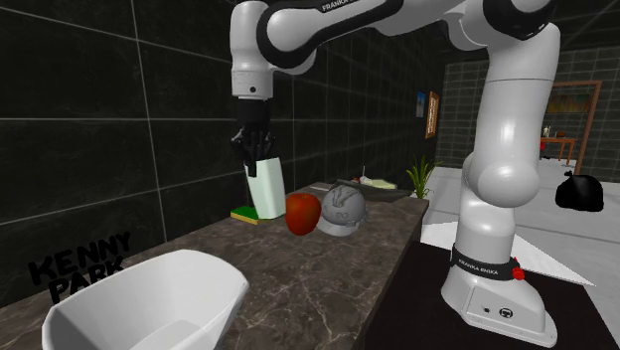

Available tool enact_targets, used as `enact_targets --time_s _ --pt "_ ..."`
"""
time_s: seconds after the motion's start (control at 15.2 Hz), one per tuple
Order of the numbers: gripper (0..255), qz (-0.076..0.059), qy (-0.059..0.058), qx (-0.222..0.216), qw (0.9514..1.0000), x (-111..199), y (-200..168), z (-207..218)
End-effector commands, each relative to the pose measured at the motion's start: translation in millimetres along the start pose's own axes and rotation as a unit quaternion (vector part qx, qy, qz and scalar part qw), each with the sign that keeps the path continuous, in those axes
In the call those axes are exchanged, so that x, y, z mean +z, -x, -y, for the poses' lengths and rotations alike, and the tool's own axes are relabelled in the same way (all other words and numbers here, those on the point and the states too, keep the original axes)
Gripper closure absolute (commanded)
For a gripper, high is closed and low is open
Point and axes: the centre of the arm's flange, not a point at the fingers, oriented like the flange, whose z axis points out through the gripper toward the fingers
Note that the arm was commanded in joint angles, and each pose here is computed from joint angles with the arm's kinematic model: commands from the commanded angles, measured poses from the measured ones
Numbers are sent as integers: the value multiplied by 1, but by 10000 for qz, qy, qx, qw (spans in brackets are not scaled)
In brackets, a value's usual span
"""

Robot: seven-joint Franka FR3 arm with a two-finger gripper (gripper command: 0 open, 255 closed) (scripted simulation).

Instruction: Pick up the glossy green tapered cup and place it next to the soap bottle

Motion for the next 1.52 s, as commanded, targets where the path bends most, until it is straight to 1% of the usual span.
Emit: enact_targets --time_s 0.0,1.25,1.45 --pt "255 1 1 -1 10000 -10 -1 0" --pt "255 1 1 -1 10000 -108 -6 -2" --pt "255 1 1 -1 10000 -108 5 -40"
